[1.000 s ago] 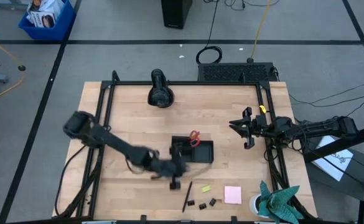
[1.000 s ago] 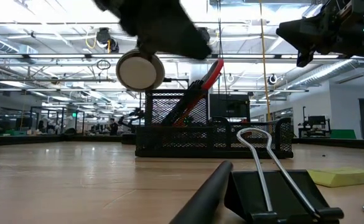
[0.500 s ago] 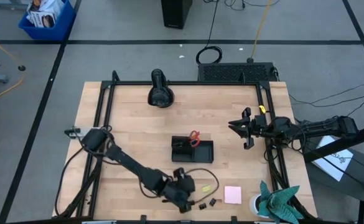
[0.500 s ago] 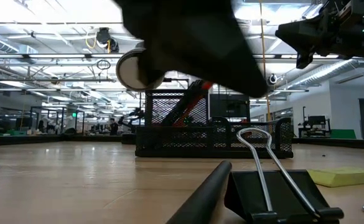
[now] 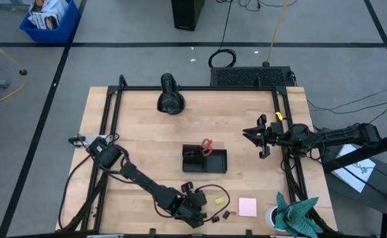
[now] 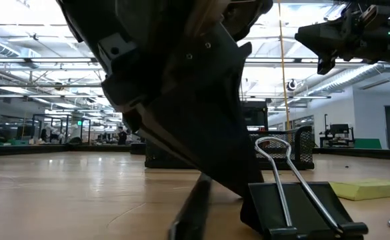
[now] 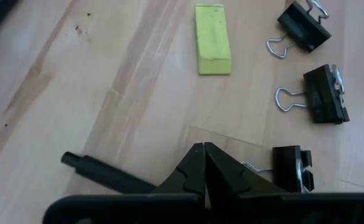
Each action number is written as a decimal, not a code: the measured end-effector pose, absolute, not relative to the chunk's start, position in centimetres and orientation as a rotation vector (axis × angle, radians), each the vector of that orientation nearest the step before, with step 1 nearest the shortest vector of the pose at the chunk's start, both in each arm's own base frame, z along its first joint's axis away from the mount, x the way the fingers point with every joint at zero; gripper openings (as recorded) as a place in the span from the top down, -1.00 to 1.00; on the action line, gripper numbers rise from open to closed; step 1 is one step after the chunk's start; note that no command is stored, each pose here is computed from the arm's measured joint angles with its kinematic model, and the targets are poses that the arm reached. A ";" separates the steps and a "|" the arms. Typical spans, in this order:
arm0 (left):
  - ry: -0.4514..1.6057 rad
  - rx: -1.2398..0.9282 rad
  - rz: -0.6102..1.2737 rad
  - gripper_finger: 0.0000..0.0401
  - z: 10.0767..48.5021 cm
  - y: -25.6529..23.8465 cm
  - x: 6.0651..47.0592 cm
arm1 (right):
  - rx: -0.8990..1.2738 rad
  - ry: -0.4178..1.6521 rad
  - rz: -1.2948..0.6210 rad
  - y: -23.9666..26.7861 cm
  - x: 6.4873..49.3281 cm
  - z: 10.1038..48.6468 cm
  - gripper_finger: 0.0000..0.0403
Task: Pick and place office supplies into organizer
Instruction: Put the pen into the desk organizer
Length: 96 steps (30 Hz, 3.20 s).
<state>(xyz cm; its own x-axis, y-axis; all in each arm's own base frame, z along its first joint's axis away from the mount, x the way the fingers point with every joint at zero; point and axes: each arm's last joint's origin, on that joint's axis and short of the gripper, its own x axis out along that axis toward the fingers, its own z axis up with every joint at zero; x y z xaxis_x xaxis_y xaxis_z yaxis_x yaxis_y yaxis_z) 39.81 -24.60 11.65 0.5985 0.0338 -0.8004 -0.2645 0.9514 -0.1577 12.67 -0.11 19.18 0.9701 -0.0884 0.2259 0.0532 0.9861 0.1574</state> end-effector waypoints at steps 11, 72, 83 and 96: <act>1.064 -0.223 0.221 0.96 10.8 -25.3 37.8 | 0.151 -0.236 -0.072 -0.1 12.7 19.2 0.68; 1.106 -0.099 0.219 0.92 12.6 -29.2 32.3 | 0.133 -0.231 -0.079 -0.1 12.7 19.1 0.68; 1.036 -0.395 0.413 0.98 19.6 -25.3 34.7 | 0.133 -0.236 -0.080 -0.1 12.7 19.2 0.68; 1.340 -0.724 0.671 0.86 20.3 -23.3 34.1 | 0.124 -0.214 -0.106 -0.2 12.8 19.0 0.68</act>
